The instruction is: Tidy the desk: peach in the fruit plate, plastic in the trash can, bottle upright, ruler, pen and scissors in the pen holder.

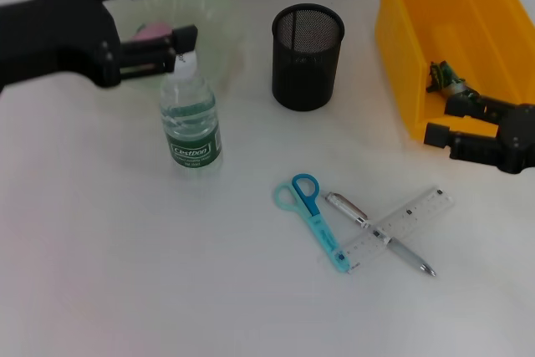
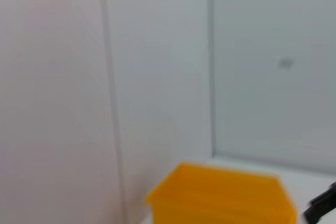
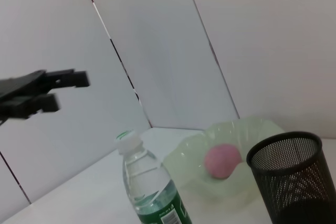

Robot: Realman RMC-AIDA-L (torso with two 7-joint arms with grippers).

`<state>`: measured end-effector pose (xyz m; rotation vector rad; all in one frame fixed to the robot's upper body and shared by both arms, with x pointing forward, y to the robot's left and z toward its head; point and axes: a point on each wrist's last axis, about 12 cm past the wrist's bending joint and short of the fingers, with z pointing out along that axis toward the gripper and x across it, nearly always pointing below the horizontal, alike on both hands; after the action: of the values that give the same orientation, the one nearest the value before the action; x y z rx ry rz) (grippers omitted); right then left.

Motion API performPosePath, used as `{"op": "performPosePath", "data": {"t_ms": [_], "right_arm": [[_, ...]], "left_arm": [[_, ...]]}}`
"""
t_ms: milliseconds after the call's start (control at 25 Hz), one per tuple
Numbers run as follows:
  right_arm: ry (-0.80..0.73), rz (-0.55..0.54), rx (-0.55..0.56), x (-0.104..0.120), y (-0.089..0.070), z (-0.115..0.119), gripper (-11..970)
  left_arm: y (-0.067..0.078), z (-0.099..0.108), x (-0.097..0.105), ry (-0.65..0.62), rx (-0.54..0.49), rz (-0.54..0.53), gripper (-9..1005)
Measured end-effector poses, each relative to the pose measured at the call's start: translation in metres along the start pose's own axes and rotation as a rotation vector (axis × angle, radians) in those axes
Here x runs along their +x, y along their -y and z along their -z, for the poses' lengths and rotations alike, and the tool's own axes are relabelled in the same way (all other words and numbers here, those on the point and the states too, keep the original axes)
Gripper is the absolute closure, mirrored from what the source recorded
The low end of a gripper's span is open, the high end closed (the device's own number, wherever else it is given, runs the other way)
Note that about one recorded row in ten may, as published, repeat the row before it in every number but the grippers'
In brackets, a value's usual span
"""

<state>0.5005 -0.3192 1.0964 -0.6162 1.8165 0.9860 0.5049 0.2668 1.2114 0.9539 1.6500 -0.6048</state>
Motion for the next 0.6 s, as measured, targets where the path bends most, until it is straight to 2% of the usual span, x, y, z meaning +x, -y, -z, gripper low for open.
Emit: {"op": "performPosePath", "data": {"t_ms": [80,120,160,200,240,280,320,360,400,440,480,520,600], "right_arm": [[-0.005,0.001,0.002,-0.009,-0.001,0.002,142],[-0.018,0.008,0.0,-0.02,-0.002,0.003,142],[-0.018,0.008,0.0,-0.02,-0.002,0.003,142],[-0.027,0.011,0.0,-0.028,-0.003,0.004,142],[-0.045,0.013,0.001,-0.036,-0.004,0.005,142],[-0.063,0.019,0.004,-0.044,-0.006,0.005,142],[-0.135,0.018,0.021,-0.063,-0.008,0.002,142],[-0.135,0.018,0.021,-0.063,-0.008,0.002,142],[-0.19,0.014,0.038,-0.074,-0.009,-0.001,142],[-0.238,0.009,0.05,-0.084,-0.011,-0.005,142],[-0.294,-0.001,0.066,-0.093,-0.013,-0.009,142],[-0.408,0.005,0.077,-0.114,-0.022,-0.023,142],[-0.454,0.007,0.081,-0.122,-0.026,-0.03,142]], "left_arm": [[0.0,0.0,0.0,0.0,0.0,0.0,215],[0.007,0.003,0.015,0.077,0.022,-0.008,211],[0.007,0.003,0.015,0.077,0.022,-0.008,211],[0.012,0.002,0.055,0.15,0.036,0.055,210],[0.012,0.002,0.055,0.15,0.036,0.055,210],[0.016,-0.003,0.079,0.158,0.056,0.082,209],[0.016,-0.003,0.079,0.158,0.056,0.082,210],[0.016,-0.003,0.079,0.158,0.056,0.082,210],[0.023,-0.013,0.118,0.172,0.08,0.14,211],[0.023,-0.013,0.118,0.172,0.08,0.14,212],[0.028,-0.019,0.134,0.176,0.095,0.132,212],[0.028,-0.019,0.134,0.176,0.095,0.132,213],[0.028,-0.019,0.134,0.176,0.095,0.132,214]]}}
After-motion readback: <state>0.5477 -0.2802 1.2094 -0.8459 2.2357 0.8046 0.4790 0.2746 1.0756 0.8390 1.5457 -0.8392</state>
